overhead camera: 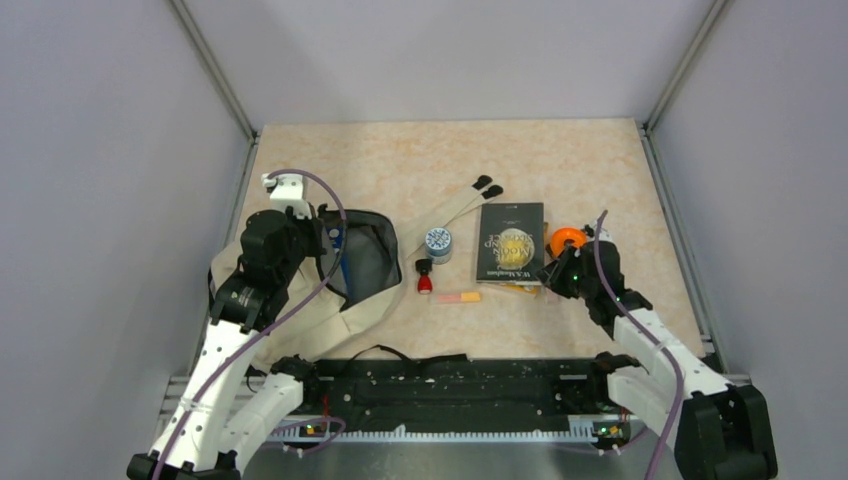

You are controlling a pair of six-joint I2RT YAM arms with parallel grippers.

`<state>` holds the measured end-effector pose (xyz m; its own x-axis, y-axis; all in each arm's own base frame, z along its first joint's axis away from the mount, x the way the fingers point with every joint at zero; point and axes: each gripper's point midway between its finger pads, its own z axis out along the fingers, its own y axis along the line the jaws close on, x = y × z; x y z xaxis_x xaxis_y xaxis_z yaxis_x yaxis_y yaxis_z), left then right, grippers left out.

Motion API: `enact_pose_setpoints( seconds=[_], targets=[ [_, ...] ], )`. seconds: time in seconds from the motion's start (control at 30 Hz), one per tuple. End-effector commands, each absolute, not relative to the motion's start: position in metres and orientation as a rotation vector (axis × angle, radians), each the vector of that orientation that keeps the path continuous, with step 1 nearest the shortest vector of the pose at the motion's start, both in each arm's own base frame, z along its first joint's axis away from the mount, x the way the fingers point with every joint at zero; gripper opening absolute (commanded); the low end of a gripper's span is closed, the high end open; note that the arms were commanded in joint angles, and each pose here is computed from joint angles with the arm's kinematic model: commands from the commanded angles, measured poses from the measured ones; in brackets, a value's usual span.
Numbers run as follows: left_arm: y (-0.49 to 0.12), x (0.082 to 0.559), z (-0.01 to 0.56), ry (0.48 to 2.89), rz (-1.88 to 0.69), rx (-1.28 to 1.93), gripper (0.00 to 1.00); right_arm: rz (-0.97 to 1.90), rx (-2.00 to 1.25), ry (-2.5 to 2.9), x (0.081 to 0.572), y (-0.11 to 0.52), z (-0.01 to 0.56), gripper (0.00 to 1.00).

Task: Pack the student bag
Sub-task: Pick up the book from the center of the board.

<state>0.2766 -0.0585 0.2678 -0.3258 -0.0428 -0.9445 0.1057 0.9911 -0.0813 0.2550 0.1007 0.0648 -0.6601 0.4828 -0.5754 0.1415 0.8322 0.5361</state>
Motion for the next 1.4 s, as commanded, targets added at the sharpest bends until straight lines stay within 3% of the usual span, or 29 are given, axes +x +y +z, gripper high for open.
enact_pose_setpoints(
  seconds=[0.0,0.1,0.5,0.8,1.37],
  targets=[
    [-0.061,0.286,0.287,1.815,-0.175,0.029,0.0,0.444,0.448,2.223,0.258,0.077,0.081,0.06],
    [-0.061,0.286,0.286,1.818,-0.172,0.029,0.0,0.488,0.396,2.158,0.263,0.082,0.104,0.0],
    [-0.062,0.286,0.287,1.817,-0.178,0.033,0.0,0.579,0.162,1.924,0.29,0.101,0.209,0.0],
    [-0.063,0.286,0.286,1.818,-0.183,0.033,0.0,0.648,-0.02,1.896,0.294,0.127,0.223,0.0],
    [-0.064,0.289,0.282,1.835,-0.182,0.034,0.0,0.325,-0.179,1.894,0.281,0.201,0.212,0.0]
  ],
)
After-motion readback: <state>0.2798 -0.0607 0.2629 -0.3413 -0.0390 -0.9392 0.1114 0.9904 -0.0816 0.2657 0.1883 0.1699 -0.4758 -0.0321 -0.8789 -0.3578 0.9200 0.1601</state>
